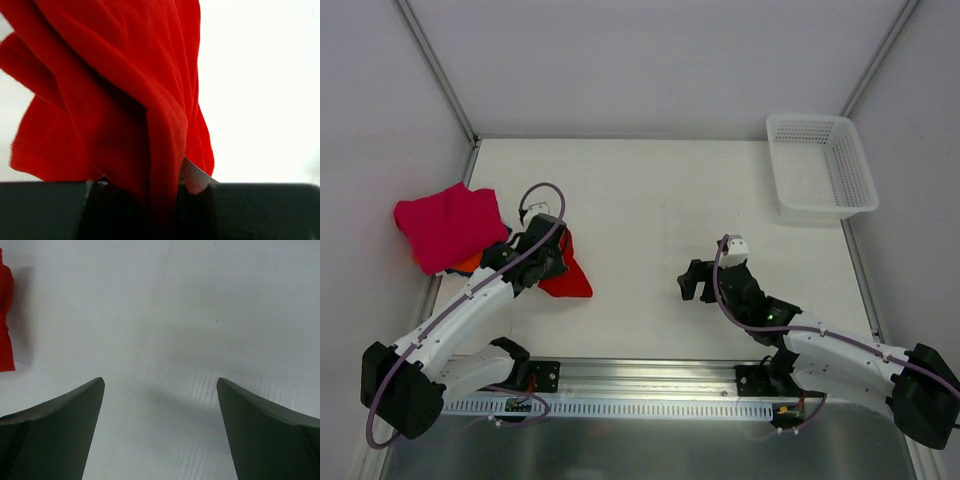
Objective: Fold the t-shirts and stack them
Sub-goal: Neatly place the folded tshirt to the corner
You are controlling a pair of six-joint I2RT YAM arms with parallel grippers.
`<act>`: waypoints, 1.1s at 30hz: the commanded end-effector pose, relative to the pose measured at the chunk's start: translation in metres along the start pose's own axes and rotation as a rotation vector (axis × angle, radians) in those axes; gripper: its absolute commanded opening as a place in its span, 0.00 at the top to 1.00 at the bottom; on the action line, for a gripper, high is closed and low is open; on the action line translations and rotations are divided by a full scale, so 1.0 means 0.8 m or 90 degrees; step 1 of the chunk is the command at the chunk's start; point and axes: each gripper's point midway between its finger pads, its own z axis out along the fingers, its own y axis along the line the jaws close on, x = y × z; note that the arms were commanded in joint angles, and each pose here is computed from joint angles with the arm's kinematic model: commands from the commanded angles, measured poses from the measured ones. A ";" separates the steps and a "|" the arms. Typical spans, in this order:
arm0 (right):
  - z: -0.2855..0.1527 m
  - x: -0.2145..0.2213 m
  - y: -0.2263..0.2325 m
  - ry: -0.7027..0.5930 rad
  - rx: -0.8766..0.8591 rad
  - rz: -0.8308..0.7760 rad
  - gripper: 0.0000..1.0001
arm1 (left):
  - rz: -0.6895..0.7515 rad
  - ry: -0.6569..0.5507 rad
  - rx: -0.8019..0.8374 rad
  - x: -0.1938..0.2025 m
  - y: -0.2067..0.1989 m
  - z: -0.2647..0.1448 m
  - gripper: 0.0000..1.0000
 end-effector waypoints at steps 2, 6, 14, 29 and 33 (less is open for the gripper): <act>0.000 0.002 0.004 0.001 -0.011 -0.010 0.00 | 0.009 -0.048 0.009 -0.074 -0.003 -0.023 1.00; -0.002 0.003 0.005 -0.001 -0.015 -0.008 0.00 | 0.018 -0.063 0.027 -0.136 0.000 -0.032 1.00; -0.007 0.007 -0.003 -0.004 -0.011 -0.005 0.01 | -0.006 -0.084 -0.046 -0.241 0.067 -0.047 1.00; -0.029 0.000 -0.009 -0.023 -0.021 -0.011 0.01 | -0.161 -0.051 -0.169 -0.265 0.203 -0.020 1.00; -0.039 -0.005 -0.015 -0.038 -0.022 -0.014 0.01 | -0.196 -0.055 -0.131 -0.289 0.215 -0.013 1.00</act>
